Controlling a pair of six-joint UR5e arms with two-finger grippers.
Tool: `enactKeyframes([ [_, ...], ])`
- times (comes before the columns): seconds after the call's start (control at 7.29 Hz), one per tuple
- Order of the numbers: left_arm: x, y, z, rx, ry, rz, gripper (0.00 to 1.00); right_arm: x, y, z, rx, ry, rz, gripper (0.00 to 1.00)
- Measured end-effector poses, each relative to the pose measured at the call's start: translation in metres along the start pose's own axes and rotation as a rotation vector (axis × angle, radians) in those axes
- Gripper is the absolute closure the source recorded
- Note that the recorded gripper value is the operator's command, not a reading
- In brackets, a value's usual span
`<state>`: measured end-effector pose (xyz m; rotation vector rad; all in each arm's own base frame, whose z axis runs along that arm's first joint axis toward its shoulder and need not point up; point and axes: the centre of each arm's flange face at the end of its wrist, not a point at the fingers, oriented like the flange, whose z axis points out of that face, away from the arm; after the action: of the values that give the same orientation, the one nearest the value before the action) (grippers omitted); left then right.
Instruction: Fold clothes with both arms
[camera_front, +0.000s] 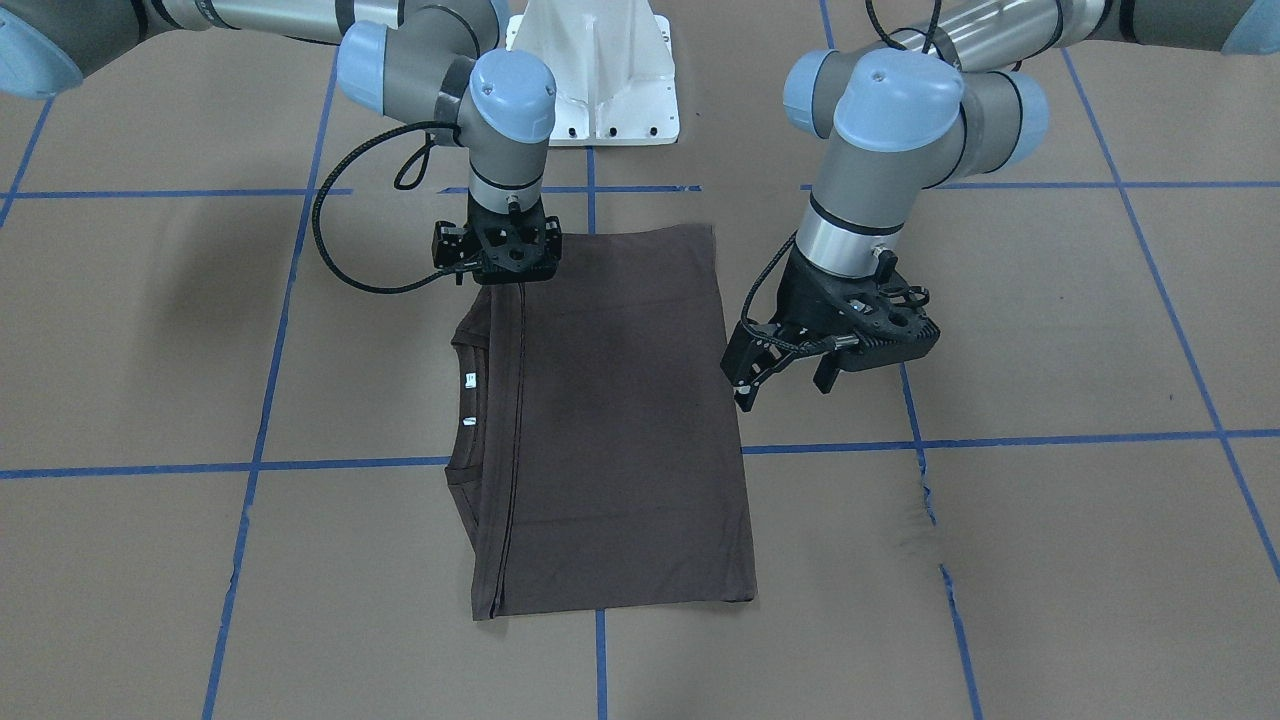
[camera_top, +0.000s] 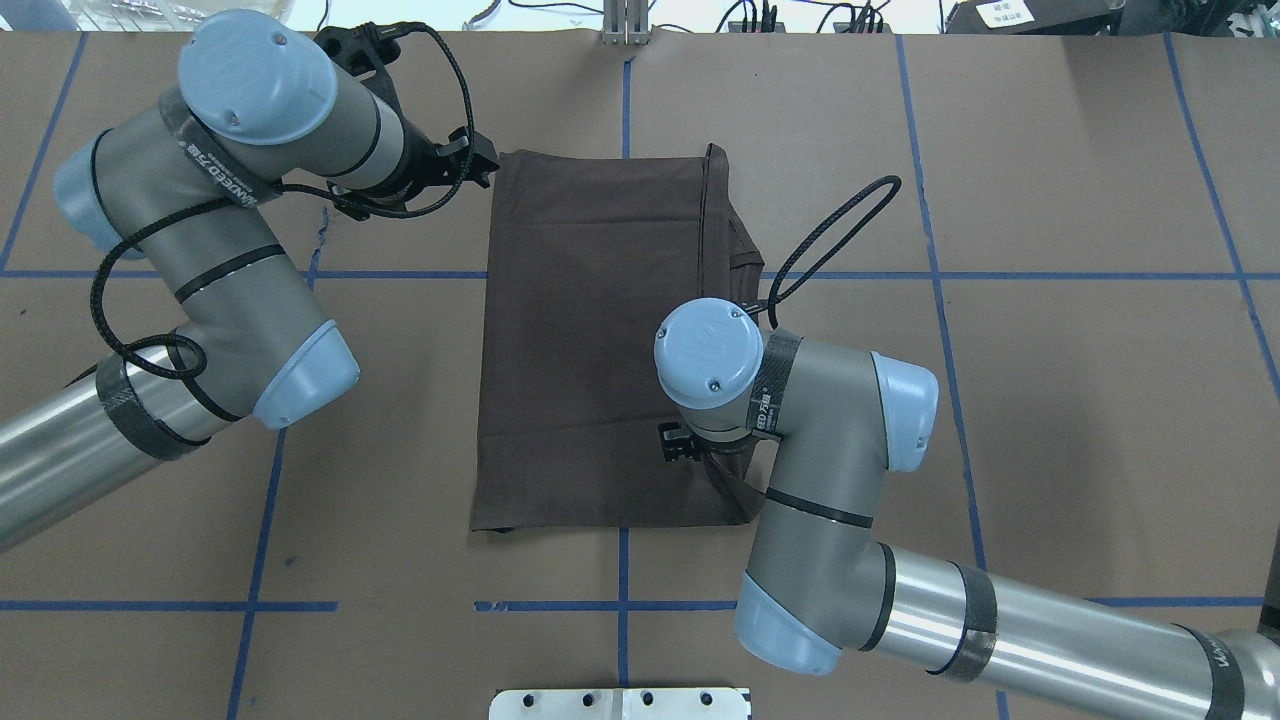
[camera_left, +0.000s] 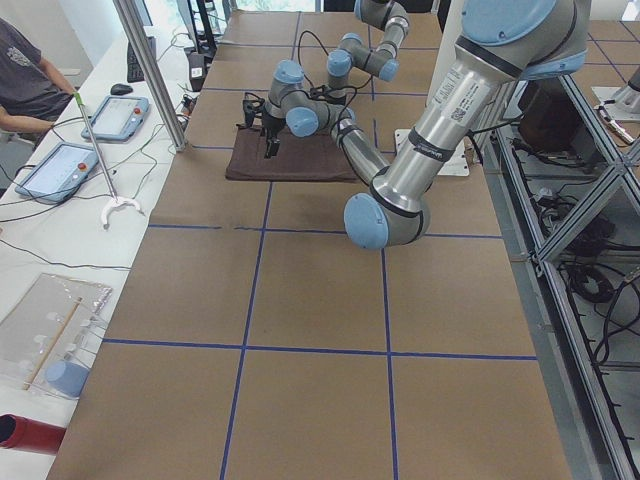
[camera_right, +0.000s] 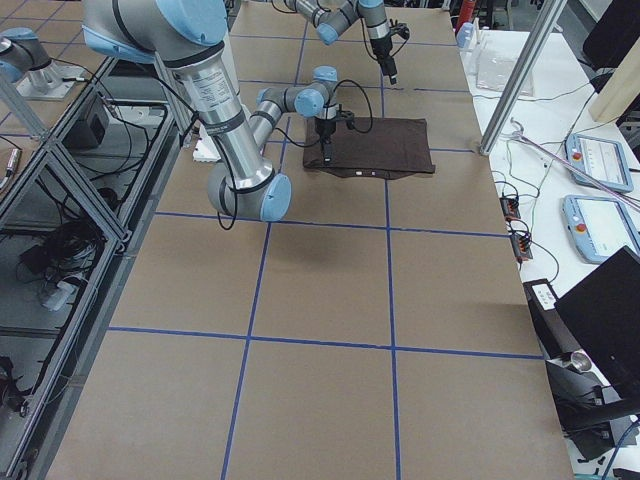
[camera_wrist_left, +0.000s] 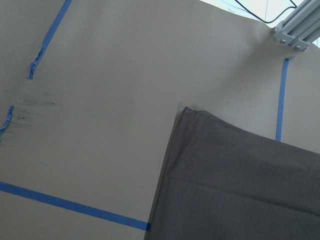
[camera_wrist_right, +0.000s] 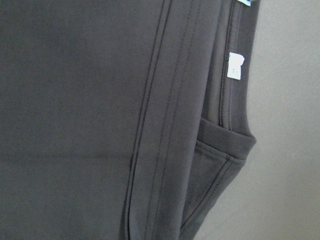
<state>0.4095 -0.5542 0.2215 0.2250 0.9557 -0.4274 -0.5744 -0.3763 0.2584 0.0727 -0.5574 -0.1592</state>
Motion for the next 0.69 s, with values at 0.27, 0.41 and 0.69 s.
enactKeyframes([
  [0.27,0.0000,-0.0001,-0.0001,0.000,-0.001,0.000,0.00,0.0017,0.0008,0.0061,-0.011,0.010,0.002,0.00],
  [0.41,-0.0001,-0.0002,0.0000,0.000,-0.002,0.000,0.00,0.0018,0.0013,0.0070,-0.016,0.010,0.003,0.00],
  [0.69,0.0001,-0.0001,-0.0005,0.000,-0.001,0.000,0.00,0.0033,0.0028,0.0100,-0.023,0.013,0.004,0.00],
])
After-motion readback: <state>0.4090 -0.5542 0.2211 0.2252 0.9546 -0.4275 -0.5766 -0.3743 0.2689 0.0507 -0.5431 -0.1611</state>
